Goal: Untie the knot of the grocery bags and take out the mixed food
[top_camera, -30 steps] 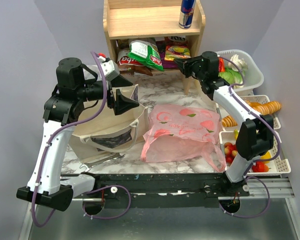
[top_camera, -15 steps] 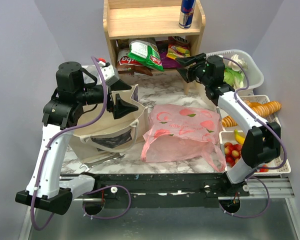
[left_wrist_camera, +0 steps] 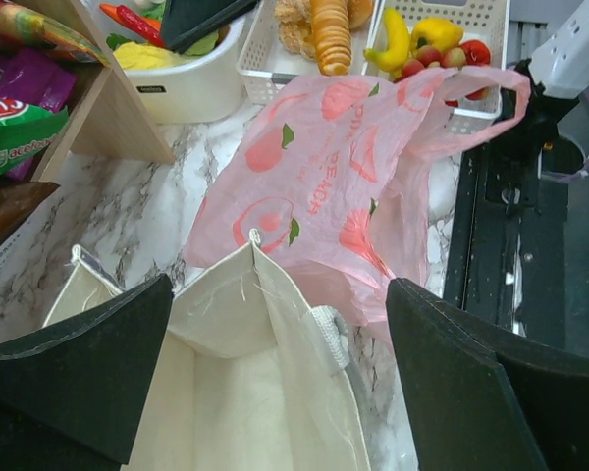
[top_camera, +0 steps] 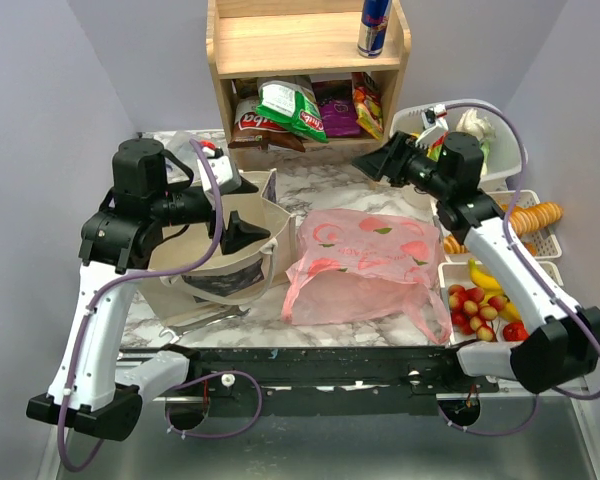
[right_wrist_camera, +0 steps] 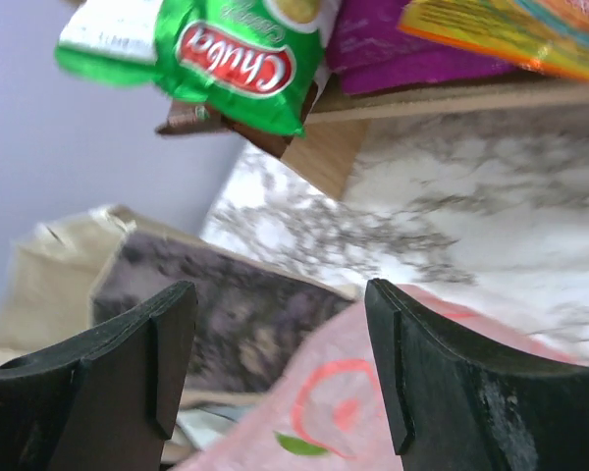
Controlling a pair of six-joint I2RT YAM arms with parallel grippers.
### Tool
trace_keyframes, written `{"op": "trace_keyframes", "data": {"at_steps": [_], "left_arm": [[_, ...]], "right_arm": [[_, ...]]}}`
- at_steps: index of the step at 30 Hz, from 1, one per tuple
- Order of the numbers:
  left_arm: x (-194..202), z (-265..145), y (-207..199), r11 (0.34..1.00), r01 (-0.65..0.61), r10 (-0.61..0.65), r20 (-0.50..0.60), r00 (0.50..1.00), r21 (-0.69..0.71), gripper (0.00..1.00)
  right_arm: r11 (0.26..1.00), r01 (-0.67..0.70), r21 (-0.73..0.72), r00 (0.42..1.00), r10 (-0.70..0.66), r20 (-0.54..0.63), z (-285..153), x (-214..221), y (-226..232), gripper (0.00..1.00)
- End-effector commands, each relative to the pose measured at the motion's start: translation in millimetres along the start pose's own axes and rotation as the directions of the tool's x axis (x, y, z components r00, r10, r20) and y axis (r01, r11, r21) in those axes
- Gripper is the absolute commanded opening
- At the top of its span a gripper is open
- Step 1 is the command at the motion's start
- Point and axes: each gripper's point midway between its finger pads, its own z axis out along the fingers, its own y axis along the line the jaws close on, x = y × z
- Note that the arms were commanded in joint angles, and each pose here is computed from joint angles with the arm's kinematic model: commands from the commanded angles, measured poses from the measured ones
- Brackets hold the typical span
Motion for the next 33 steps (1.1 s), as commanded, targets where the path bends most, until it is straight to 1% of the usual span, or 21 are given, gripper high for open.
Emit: {"op": "trace_keyframes", "data": {"at_steps": [1, 3, 5, 9, 12, 15, 17, 19, 23, 25, 30, 31, 33], "left_arm": [[15, -3, -8, 0.998, -0.06, 0.061, -0.043, 0.997, 0.005, 0.92], [17, -1, -10, 0.997, -0.073, 0.074, -0.047, 0.996, 0.017, 0.92], [19, 2, -12, 0.996, -0.087, 0.089, -0.055, 0.995, 0.034, 0.92], [22, 7, -17, 0.991, -0.124, 0.128, -0.074, 0.989, 0.052, 0.92], [24, 8, -19, 0.989, -0.14, 0.144, -0.086, 0.986, 0.053, 0.92], [27, 8, -21, 0.989, -0.14, 0.144, -0.093, 0.985, 0.053, 0.92], [28, 8, -22, 0.989, -0.135, 0.14, -0.096, 0.985, 0.056, 0.92], [29, 8, -22, 0.99, -0.131, 0.136, -0.098, 0.986, 0.056, 0.92], [31, 8, -22, 0.99, -0.132, 0.137, -0.106, 0.985, 0.052, 0.92], [32, 7, -22, 0.99, -0.134, 0.139, -0.11, 0.984, 0.05, 0.92], [33, 8, -25, 0.99, -0.127, 0.133, -0.104, 0.986, 0.061, 0.92], [33, 8, -26, 0.99, -0.124, 0.13, -0.104, 0.986, 0.063, 0.92], [32, 7, -28, 0.99, -0.126, 0.132, -0.101, 0.986, 0.069, 0.92]], "right_arm": [[0.855, 0.519, -0.027, 0.838, -0.515, -0.18, -29, 23, -25, 0.74], [0.794, 0.607, -0.028, 0.762, -0.592, -0.262, -30, 37, -49, 0.72], [0.746, 0.662, -0.072, 0.681, -0.639, -0.358, -30, 56, -70, 0.7], [0.669, 0.741, -0.058, 0.553, -0.656, -0.513, -25, 92, -122, 0.72], [0.59, 0.804, -0.074, 0.452, -0.687, -0.57, -23, 113, -147, 0.8], [0.495, 0.86, -0.126, 0.323, -0.719, -0.615, -23, 141, -170, 0.88], [0.463, 0.868, -0.179, 0.255, -0.725, -0.639, -24, 162, -182, 0.94], [0.466, 0.858, -0.215, 0.223, -0.715, -0.663, -27, 181, -191, 1.0], [0.47, 0.839, -0.275, 0.159, -0.695, -0.701, -35, 212, -206, 1.0], [0.462, 0.841, -0.282, 0.144, -0.693, -0.706, -38, 219, -211, 1.0], [0.455, 0.845, -0.281, 0.122, -0.676, -0.727, -42, 230, -225, 0.98], [0.464, 0.838, -0.286, 0.128, -0.678, -0.723, -42, 229, -220, 0.98], [0.483, 0.823, -0.301, 0.168, -0.712, -0.682, -41, 218, -195, 0.99]]}}
